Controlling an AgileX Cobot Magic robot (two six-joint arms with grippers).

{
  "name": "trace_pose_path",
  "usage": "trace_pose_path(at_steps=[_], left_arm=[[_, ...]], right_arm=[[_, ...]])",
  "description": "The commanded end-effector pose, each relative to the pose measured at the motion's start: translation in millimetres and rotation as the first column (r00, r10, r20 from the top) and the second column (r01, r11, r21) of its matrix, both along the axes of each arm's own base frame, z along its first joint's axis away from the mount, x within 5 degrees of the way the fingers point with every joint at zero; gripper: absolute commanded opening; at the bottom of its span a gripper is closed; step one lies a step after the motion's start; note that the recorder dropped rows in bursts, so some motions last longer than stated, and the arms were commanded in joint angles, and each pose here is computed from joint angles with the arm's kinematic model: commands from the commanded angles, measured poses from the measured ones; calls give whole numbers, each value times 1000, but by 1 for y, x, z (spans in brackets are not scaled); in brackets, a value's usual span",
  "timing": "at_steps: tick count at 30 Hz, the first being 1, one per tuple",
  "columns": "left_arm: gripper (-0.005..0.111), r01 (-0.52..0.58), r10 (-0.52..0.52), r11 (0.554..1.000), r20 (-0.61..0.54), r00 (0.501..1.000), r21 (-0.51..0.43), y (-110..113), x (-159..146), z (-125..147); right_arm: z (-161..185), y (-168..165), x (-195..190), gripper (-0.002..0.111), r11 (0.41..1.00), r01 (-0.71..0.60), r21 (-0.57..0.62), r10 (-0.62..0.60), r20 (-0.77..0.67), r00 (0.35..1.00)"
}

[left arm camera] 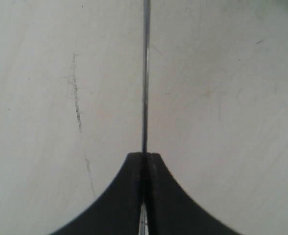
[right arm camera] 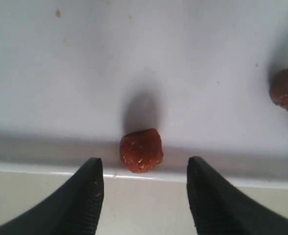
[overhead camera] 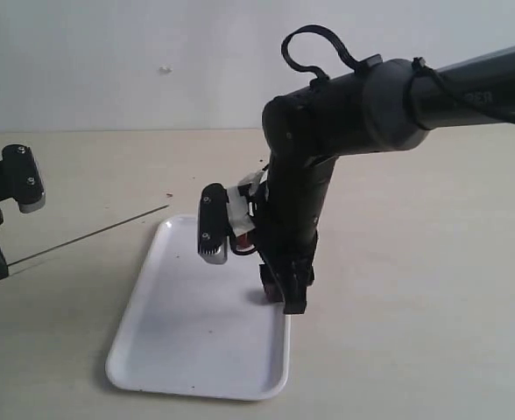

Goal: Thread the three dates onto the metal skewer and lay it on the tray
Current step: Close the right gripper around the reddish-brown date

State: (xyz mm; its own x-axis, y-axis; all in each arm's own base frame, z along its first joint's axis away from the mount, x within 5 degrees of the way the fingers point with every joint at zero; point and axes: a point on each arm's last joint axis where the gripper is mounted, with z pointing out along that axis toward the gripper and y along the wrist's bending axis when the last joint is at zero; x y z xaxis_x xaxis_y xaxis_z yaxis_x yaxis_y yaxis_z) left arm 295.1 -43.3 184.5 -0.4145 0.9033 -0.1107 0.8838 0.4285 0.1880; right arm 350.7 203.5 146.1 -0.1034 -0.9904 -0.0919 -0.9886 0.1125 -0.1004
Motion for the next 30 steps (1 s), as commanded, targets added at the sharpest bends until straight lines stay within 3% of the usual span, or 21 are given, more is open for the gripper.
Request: trace_pose_path(at_steps=[1,30], left_arm=[[0,-8,8,1000,5,1000,-8,0,0,0],[0,-9,9,1000,3,1000,-9,0,0,0]], right_arm=[[6,5,2,52,999,-38,10,37,58,998],[-22,4,3,52,999,-21,-35,21,-2,1000]])
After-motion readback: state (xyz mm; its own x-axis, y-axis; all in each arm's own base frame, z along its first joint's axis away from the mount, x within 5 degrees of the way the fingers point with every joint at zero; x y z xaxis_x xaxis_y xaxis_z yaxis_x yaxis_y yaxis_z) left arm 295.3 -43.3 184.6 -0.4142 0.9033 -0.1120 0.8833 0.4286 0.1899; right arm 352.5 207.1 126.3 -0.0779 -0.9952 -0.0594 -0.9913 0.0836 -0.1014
